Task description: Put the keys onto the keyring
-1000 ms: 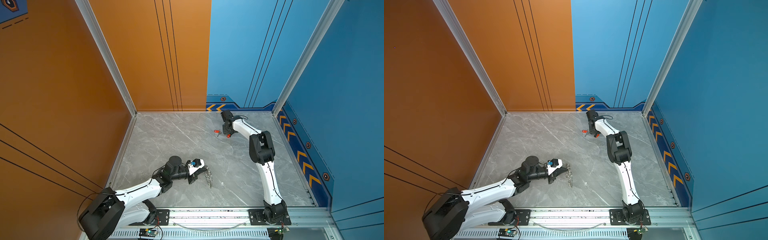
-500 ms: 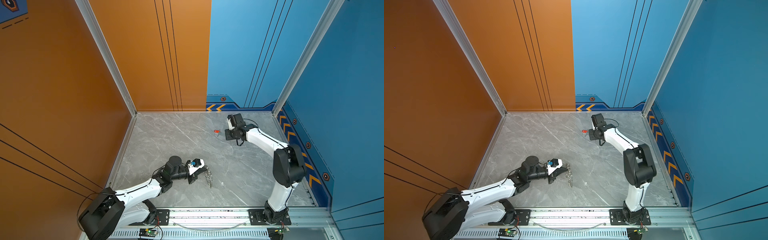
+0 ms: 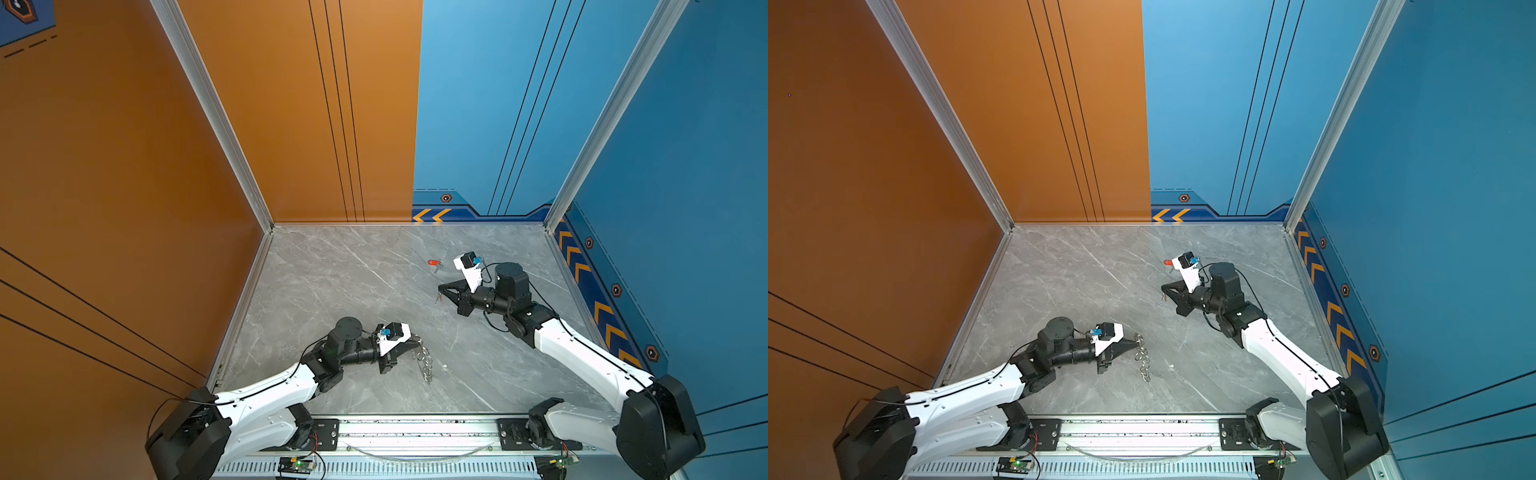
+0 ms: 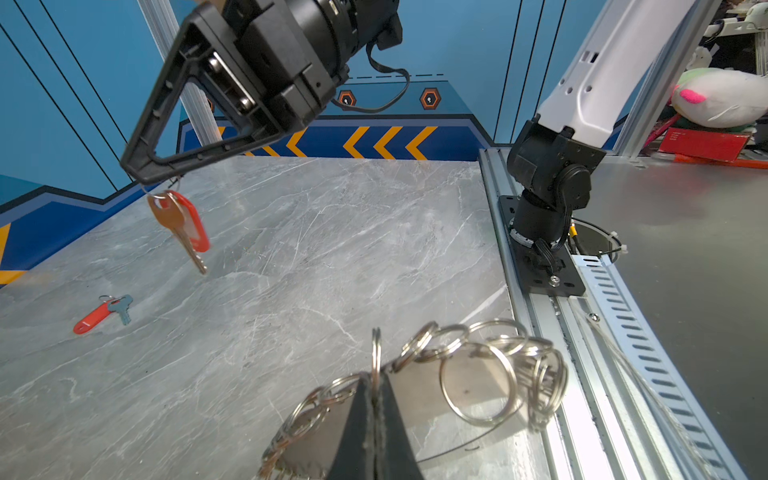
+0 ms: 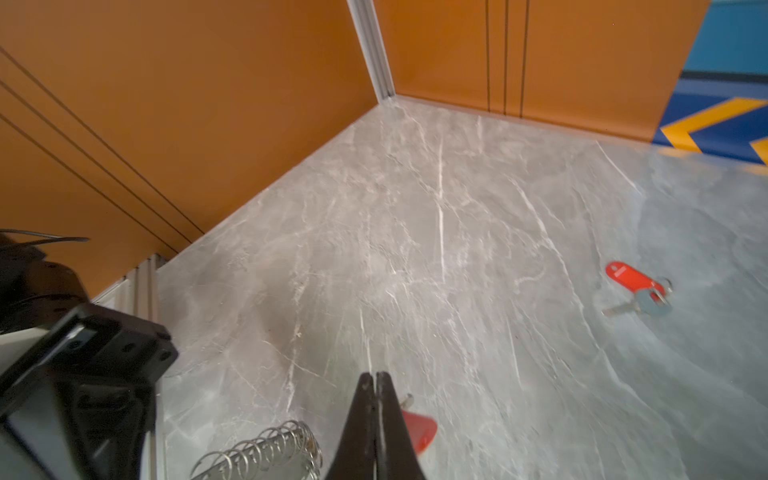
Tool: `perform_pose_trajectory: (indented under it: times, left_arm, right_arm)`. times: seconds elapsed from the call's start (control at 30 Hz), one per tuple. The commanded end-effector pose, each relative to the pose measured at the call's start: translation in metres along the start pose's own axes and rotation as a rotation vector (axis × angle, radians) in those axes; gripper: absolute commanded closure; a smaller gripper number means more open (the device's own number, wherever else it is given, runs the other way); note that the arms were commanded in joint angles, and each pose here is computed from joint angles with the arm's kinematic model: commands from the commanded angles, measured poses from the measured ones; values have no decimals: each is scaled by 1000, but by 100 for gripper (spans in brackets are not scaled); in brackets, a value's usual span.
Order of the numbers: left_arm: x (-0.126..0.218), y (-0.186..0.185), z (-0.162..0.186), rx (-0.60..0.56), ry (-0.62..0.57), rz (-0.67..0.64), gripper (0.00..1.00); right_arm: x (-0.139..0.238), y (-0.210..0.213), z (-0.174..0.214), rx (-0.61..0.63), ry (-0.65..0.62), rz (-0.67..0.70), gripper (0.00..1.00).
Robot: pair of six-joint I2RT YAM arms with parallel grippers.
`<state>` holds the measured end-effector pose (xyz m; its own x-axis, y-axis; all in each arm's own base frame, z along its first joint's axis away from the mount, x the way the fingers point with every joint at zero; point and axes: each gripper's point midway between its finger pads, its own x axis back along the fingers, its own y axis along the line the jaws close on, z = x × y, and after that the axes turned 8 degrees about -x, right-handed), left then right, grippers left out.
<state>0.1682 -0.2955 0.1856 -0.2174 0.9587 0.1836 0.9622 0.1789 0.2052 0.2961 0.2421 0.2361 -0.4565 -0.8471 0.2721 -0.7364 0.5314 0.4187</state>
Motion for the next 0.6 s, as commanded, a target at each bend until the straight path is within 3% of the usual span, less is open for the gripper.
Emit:
perform_pose_trajectory:
  times: [0.0,0.33,0.57]
  left_arm:
    - [4,0,-8,-14,-27,-18,100]
    - [16,-6,-17,-57,-73,-10,100]
    - [20,-9,-18,-96,-97,-13,100]
  right_arm:
    - [5,35,-5,76,-34,-172,100]
    - [15,85,12,127,2,-395,100]
    - [17,105,28,138,32,-469,100]
